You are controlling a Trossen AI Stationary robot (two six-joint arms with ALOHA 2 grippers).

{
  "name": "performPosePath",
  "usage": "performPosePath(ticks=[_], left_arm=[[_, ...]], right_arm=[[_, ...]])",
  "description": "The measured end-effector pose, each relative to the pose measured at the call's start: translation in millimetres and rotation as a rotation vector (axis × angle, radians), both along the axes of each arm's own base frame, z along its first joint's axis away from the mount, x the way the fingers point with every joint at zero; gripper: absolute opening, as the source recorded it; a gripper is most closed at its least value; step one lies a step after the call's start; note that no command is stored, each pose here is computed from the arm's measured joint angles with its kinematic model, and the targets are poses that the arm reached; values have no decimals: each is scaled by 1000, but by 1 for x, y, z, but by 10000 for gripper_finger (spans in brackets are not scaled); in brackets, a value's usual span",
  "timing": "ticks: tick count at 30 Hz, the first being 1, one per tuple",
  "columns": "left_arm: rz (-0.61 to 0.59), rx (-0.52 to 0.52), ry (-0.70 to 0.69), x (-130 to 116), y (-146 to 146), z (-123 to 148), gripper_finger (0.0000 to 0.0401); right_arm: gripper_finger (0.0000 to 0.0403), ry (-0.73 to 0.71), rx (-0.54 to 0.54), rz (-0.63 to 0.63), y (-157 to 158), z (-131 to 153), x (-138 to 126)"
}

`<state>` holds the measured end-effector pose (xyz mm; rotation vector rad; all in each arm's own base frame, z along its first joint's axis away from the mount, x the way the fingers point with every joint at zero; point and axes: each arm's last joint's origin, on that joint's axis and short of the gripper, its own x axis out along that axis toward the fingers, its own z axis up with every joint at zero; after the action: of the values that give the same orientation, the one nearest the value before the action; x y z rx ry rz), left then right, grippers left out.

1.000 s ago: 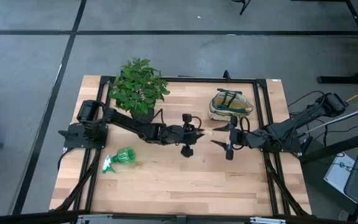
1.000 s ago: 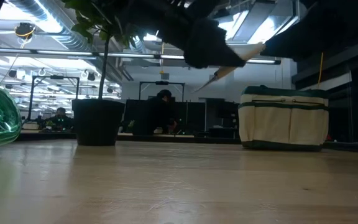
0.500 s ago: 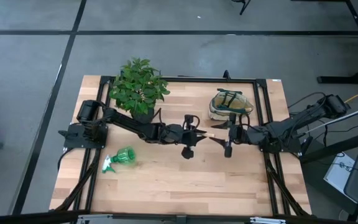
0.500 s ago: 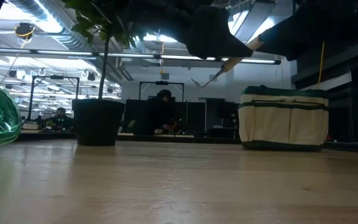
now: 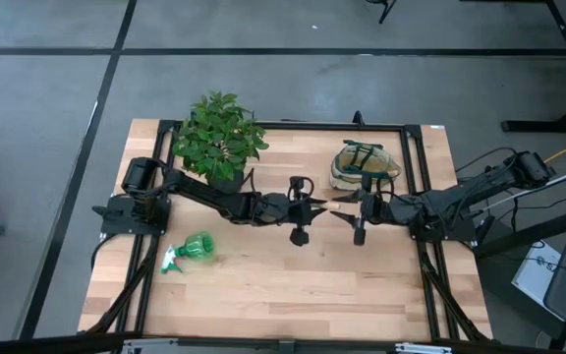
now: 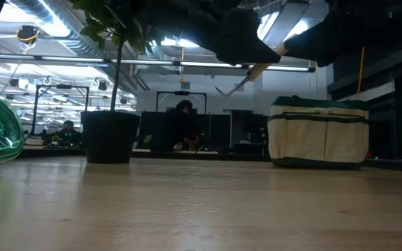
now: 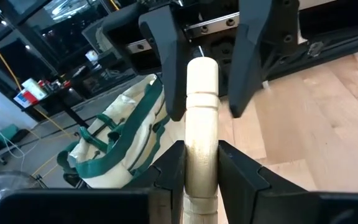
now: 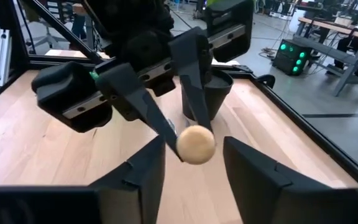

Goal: Pick & Place Garden tools in Gardening bag
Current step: Put the brown hand rake into the white gardening bag

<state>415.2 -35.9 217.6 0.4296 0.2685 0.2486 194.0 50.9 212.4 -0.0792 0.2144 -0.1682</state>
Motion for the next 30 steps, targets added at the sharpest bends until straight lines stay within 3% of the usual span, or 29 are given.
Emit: performPosePath(ticks=[15,22,30], left_arm=[[0,0,0,0,0,0,74],[23,5,0,0,1,0,79],[49,9,2,-1,2,0,82]], right_arm=[[129,-44,18,-2,0,4,1],[68,-43,20,-15,-5,4,2],[66,-51,69,-2,-12,5,5]])
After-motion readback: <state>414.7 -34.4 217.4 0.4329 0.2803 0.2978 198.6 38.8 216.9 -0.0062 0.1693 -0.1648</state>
